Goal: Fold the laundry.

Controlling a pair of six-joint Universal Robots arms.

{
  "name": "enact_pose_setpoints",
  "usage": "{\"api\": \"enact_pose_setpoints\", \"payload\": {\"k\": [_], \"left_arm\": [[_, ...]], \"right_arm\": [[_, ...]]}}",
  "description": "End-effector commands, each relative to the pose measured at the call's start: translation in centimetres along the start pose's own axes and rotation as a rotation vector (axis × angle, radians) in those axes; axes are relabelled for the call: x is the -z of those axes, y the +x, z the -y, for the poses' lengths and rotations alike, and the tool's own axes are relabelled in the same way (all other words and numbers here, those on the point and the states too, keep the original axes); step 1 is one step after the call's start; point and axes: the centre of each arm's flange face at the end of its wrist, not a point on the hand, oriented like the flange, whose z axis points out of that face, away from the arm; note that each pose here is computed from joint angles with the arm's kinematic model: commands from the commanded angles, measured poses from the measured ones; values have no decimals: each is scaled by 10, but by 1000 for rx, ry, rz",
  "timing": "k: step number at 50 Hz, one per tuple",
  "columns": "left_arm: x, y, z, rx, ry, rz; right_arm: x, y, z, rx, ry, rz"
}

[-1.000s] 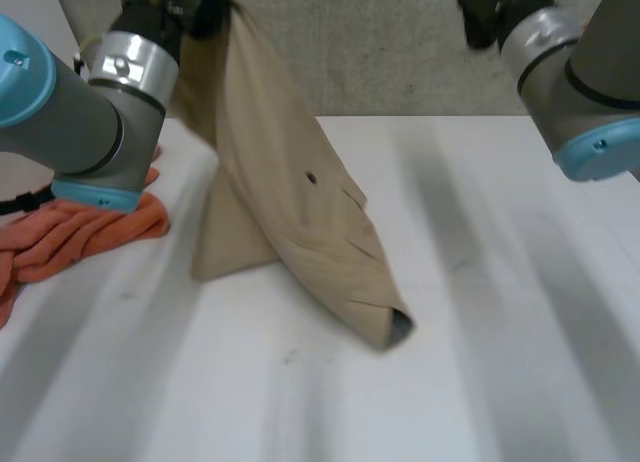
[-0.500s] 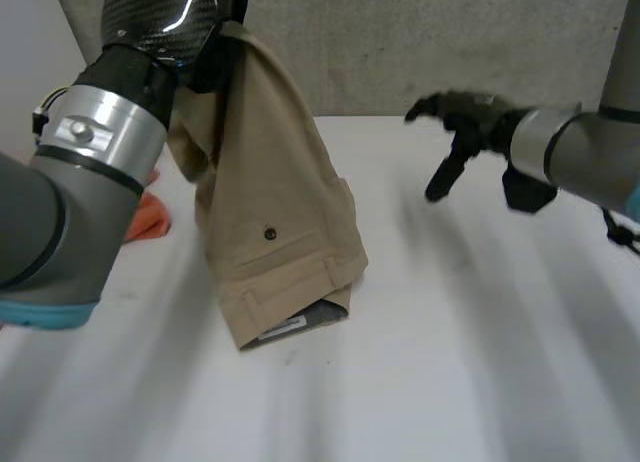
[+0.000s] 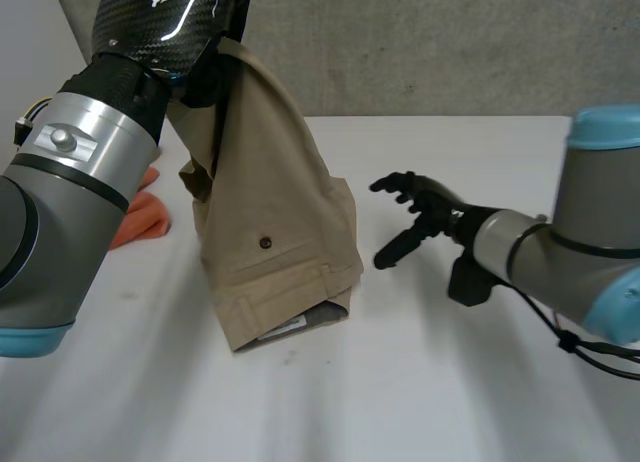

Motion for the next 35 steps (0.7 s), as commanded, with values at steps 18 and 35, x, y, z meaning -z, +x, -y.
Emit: {"api": "enact_pose_setpoints", "payload": {"k": [18,35], "left_arm": [[2,-1,5,-3,4,4],[23,-2,-16,23,-231,-30]], "right_arm": [[-57,-36,-19,29,26,105],[89,-101,98,1284,237,-203]]}}
